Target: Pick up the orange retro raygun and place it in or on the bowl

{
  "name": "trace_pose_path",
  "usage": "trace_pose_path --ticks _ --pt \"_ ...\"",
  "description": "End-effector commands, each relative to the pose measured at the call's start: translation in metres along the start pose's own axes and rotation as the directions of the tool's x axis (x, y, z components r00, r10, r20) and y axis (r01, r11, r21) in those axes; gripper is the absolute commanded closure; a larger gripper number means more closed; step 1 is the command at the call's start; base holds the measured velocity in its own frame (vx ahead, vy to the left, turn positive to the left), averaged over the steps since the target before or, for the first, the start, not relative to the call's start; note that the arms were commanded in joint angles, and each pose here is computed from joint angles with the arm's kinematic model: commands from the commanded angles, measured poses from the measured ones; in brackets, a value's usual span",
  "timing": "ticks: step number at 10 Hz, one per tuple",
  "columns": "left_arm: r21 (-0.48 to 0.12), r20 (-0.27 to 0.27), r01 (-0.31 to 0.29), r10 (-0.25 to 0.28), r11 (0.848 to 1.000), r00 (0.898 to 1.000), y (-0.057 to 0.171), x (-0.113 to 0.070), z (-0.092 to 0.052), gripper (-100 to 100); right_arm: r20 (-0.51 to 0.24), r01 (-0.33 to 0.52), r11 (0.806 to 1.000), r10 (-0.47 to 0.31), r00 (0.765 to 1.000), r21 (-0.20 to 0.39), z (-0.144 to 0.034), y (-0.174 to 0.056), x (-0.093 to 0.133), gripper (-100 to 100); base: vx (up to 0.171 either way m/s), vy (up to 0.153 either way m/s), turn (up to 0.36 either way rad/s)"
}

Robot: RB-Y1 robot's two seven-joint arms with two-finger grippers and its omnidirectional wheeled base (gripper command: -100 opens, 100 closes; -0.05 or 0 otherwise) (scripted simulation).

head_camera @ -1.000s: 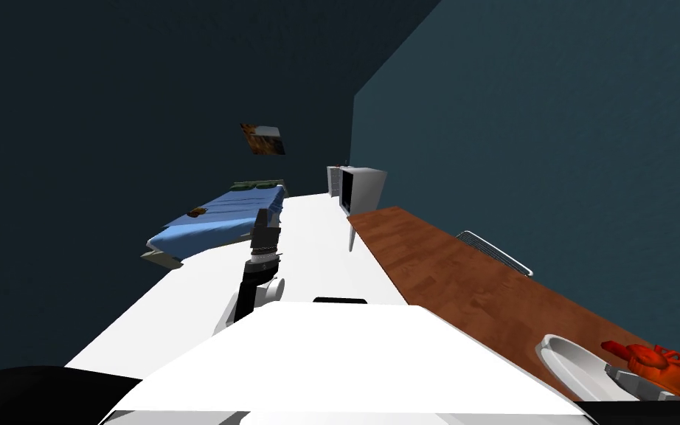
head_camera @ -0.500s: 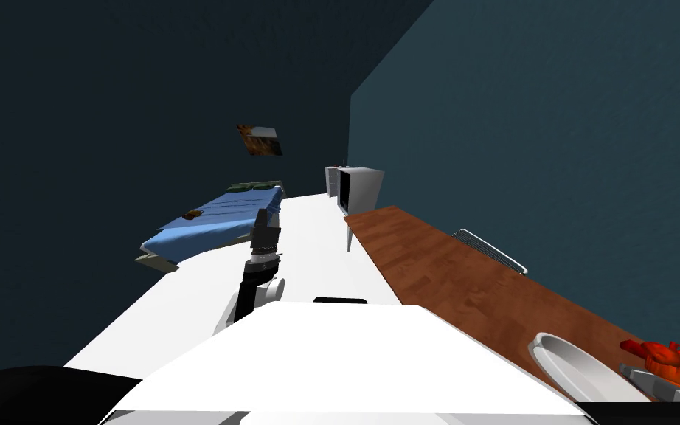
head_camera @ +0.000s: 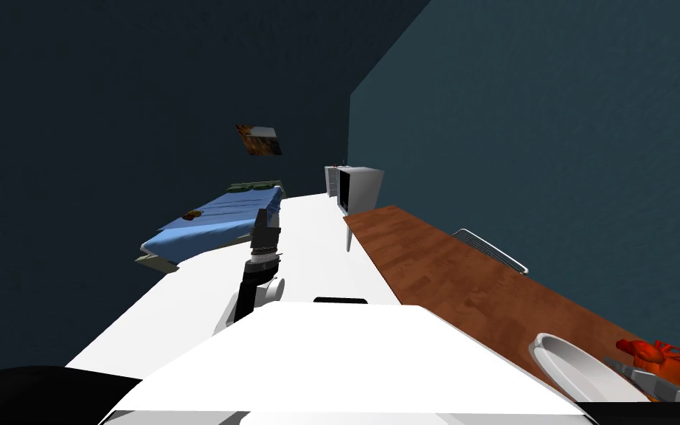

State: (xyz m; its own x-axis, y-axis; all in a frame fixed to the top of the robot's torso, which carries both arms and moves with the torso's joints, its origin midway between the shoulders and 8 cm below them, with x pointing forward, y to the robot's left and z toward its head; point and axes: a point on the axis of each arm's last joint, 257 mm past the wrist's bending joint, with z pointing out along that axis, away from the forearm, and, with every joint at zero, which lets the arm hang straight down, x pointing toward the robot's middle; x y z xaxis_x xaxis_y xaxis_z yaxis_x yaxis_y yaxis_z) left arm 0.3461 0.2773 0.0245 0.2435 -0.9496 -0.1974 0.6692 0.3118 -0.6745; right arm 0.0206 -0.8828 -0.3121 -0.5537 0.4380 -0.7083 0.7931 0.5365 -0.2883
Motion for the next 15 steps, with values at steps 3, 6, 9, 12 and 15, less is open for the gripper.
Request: trace_pose_path --ticks 3,6,9,12,15 --pt "0.000 0.000 0.000 0.000 1.000 1.000 0.000 0.000 0.000 0 0.004 0.006 1.000 -0.006 1.000 -0.006 -0.004 -0.003 -0.011 -100 0.006 0.002 -0.011" --pt "0.000 0.000 0.000 0.000 1.000 1.000 0.000 0.000 0.000 0 0.006 0.011 1.000 -0.011 1.000 -0.010 -0.009 -0.007 -0.022 -100 0.024 0.011 -0.024" --pt "0.000 0.000 0.000 0.000 1.000 1.000 0.000 0.000 0.000 0 0.007 0.019 1.000 -0.019 1.000 -0.015 -0.016 -0.012 -0.036 -100 0.020 0.010 -0.021" --pt "0.000 0.000 0.000 0.000 1.000 1.000 0.000 0.000 0.000 0 0.006 0.023 1.000 -0.023 1.000 -0.017 -0.021 -0.015 -0.046 -100 0.021 0.008 -0.020" --pt "0.000 0.000 0.000 0.000 1.000 1.000 0.000 0.000 0.000 0 0.006 0.026 1.000 -0.026 1.000 -0.017 -0.023 -0.017 -0.048 0 0.006 0.004 -0.007"
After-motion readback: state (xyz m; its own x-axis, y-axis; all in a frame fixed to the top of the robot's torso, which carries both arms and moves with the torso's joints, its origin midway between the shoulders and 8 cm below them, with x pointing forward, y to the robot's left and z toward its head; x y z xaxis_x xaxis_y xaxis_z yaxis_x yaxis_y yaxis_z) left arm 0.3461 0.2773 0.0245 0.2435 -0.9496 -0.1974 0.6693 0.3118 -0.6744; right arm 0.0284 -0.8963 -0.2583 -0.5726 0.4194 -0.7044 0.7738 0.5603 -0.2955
